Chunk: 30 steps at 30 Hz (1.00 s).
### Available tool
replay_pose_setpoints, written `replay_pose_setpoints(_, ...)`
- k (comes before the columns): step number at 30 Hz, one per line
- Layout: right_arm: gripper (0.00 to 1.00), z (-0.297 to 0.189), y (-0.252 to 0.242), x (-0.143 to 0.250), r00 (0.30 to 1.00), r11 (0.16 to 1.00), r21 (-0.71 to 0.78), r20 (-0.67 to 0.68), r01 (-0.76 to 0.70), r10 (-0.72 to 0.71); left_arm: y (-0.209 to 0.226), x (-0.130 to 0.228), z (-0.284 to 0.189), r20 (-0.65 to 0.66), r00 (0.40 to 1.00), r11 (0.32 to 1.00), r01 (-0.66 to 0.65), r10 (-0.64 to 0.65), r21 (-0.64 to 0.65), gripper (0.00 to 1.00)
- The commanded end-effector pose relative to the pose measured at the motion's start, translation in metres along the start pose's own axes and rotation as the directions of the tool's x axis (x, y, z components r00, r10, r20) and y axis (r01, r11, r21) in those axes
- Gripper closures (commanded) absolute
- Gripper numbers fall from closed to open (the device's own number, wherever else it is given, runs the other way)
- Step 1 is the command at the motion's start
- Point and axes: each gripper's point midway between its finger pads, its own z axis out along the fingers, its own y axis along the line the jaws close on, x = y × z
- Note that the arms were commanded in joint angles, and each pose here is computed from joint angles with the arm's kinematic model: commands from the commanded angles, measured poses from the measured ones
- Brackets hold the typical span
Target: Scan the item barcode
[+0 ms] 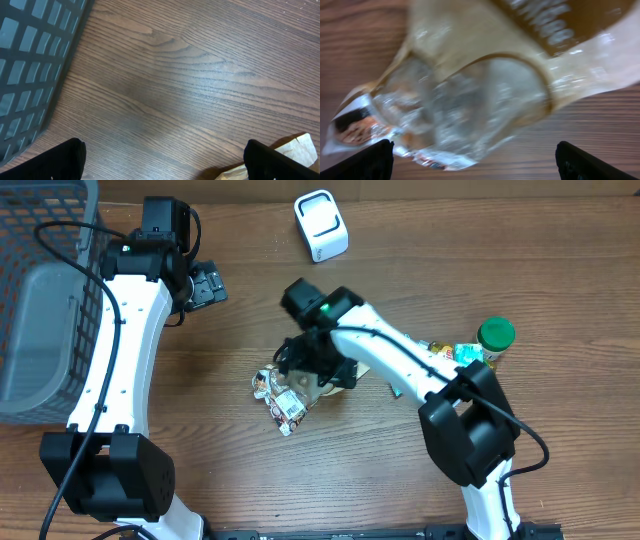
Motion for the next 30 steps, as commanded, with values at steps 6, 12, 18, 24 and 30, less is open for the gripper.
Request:
replay_pose_setpoints(6, 0.03, 0.002, 0.006, -0.004, 0.978, 0.980, -0.003, 0.061, -0.199, 0.199, 0.000, -0.004, -0.007, 0.019, 1.000, 1.000, -0.009, 0.009, 0.012, 0.00)
replay_pose_setpoints(12, 0.03, 0.005, 0.004, -0.007, 0.955, 0.959, 0.003, 0.086, -0.285, 0.283, 0.000, -0.004, -0.007, 0.019, 1.000, 1.000, -0.009, 0.009, 0.013, 0.01)
replay_pose_setpoints(18, 0.06, 0.032, -0.005, -0.002, 0.929, 0.931, 0.025, 0.076, -0.365, 0.363, -0.001, -0.004, -0.007, 0.019, 1.000, 1.000, -0.009, 0.009, 0.012, 0.00)
replay_pose_setpoints(24, 0.12, 0.064, -0.017, -0.008, 0.900, 0.904, -0.012, 0.087, -0.428, 0.427, 0.000, -0.004, -0.007, 0.019, 1.000, 1.000, -0.009, 0.009, 0.013, 0.00)
replay_pose_setpoints(30, 0.26, 0.083, -0.031, -0.008, 0.890, 0.896, -0.011, 0.116, -0.443, 0.441, 0.000, -0.004, -0.007, 0.019, 1.000, 1.000, -0.009, 0.009, 0.013, 0.00)
